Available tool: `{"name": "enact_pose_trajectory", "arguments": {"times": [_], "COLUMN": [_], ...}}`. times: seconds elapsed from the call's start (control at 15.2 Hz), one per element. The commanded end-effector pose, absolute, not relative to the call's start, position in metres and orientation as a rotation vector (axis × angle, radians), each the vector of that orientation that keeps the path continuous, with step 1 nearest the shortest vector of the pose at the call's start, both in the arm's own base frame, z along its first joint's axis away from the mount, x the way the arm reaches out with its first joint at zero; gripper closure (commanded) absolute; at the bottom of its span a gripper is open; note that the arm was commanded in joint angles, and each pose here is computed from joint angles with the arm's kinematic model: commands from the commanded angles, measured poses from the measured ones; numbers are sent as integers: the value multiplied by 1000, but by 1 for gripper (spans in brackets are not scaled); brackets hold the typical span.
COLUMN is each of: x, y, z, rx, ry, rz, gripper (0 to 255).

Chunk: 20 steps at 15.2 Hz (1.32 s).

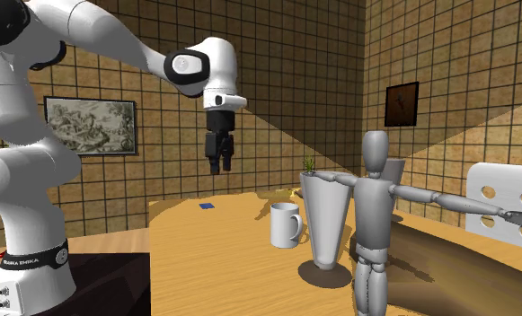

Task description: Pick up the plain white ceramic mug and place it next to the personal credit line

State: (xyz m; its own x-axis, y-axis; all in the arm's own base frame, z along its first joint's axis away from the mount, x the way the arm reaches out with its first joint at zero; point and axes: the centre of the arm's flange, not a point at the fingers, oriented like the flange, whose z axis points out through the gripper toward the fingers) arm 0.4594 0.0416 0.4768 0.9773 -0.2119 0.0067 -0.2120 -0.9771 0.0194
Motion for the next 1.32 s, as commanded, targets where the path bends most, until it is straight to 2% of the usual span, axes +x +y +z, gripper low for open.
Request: {"name": "enact_pose_trajectory", "arguments": {"times": [0.0,0.92,1.25], "x": [478,632,634], "y": [48,89,87], "z": [464,388,361], "rx": [3101,3075,3075], "ry": [-342,-404,-404], "rz": [21,109,109], "gripper": [0,0,0]}}
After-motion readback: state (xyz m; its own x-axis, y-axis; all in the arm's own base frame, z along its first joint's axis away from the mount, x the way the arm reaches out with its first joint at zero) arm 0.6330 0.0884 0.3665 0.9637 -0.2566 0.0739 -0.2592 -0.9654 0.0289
